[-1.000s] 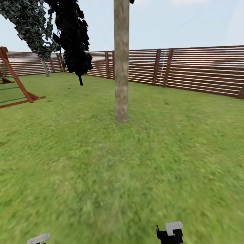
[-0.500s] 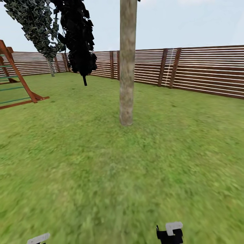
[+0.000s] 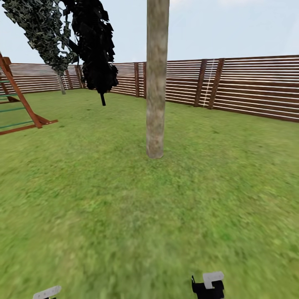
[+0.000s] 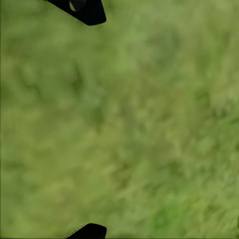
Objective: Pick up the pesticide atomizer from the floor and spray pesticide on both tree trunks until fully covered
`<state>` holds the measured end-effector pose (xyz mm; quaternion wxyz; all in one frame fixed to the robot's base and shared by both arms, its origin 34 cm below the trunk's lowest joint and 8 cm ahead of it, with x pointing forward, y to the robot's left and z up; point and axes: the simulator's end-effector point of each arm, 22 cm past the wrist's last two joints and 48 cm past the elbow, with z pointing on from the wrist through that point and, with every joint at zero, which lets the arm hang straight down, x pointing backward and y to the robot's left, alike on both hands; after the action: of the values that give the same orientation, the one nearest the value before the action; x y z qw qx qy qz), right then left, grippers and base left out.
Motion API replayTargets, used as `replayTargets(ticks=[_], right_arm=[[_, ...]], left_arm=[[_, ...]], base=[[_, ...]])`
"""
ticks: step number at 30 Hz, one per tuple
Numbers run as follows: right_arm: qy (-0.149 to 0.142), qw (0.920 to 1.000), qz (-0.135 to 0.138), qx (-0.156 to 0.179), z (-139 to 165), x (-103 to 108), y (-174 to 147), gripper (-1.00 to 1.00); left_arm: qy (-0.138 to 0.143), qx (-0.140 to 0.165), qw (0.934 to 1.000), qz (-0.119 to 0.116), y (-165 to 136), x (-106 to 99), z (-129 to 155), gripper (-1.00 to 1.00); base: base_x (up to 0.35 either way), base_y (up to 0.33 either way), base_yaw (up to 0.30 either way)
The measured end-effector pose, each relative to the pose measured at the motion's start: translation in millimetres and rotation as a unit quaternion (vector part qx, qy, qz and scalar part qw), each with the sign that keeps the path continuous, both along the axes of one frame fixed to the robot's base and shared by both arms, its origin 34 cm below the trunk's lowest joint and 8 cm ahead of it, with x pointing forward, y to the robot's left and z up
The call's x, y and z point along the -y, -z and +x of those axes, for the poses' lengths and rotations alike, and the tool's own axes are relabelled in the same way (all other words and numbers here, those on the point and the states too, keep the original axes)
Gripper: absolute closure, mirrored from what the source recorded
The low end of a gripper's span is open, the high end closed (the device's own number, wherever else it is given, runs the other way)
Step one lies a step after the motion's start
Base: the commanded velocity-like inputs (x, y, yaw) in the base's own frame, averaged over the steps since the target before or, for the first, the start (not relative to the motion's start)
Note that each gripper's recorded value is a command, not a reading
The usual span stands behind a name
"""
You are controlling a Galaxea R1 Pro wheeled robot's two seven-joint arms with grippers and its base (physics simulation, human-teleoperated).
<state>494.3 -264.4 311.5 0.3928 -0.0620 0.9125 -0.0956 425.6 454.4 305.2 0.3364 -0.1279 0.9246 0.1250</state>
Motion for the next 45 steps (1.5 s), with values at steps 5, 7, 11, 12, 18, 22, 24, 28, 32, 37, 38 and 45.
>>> replayTargets(ticks=[5,7,11,12,18,22,24,28,32,37,38,45], right_arm=[[0.0,1.0,0.0,0.0,-0.4,0.0,0.2,-1.0],[0.0,1.0,-0.001,0.0,0.0,1.9,0.0,-1.0],[0.0,0.9999,-0.003,-0.01,-7.9,3.9,4.5,-1.0],[0.0,0.9999,-0.003,-0.012,-9.4,4.0,5.3,-1.0],[0.0,0.9999,-0.003,-0.013,-10.5,4.0,5.9,-1.0],[0.0,0.9999,-0.002,-0.013,-10.2,3.2,5.9,-1.0],[0.0,0.9999,-0.001,-0.013,-10.3,2.0,5.9,-1.0],[0.001,0.9999,0.0,-0.012,-9.9,1.1,5.7,-1.0],[0.002,0.9999,0.0,-0.013,-10.2,1.3,5.8,-1.0],[0.002,0.9999,0.0,-0.013,-10.4,1.3,5.9,-1.0],[0.002,0.9999,0.0,-0.013,-10.3,1.2,5.9,-1.0],[0.003,0.9999,-0.002,-0.012,-9.8,4.0,5.6,-1.0]], left_arm=[[0.0,0.0,1.0,0.0,0.0,0.1,0.0,1.0],[0.0,0.0,1.0,0.0,0.0,0.0,0.0,1.0],[0.0,0.0,1.0,0.0,0.0,0.0,0.0,1.0],[0.0,0.0,1.0,0.0,0.0,0.0,0.0,1.0],[0.0,0.0,1.0,0.0,0.0,0.0,0.0,1.0],[0.0,0.0,1.0,0.0,0.0,0.1,0.0,1.0],[0.0,0.0,1.0,0.0,0.0,0.1,0.0,1.0],[0.0,0.0,1.0,0.0,0.1,0.2,0.0,1.0],[0.0,0.0,1.0,0.0,0.1,0.2,0.1,1.0],[0.0,0.0,1.0,0.0,0.0,0.2,0.1,1.0],[0.0,0.0,1.0,0.0,0.0,0.2,0.1,1.0],[0.0,0.0,1.0,0.0,0.0,0.1,0.1,1.0]], base=[[0.338,0.0,0.0],[0.338,0.0,0.0],[0.338,0.0,0.0],[0.338,0.0,0.0],[0.338,0.0,0.0],[0.338,0.0,0.0],[0.338,0.0,0.0],[0.338,0.0,-0.002],[0.338,0.0,-0.188],[0.338,0.0,-0.264],[0.338,0.0,-0.05],[0.338,0.0,-0.007]])
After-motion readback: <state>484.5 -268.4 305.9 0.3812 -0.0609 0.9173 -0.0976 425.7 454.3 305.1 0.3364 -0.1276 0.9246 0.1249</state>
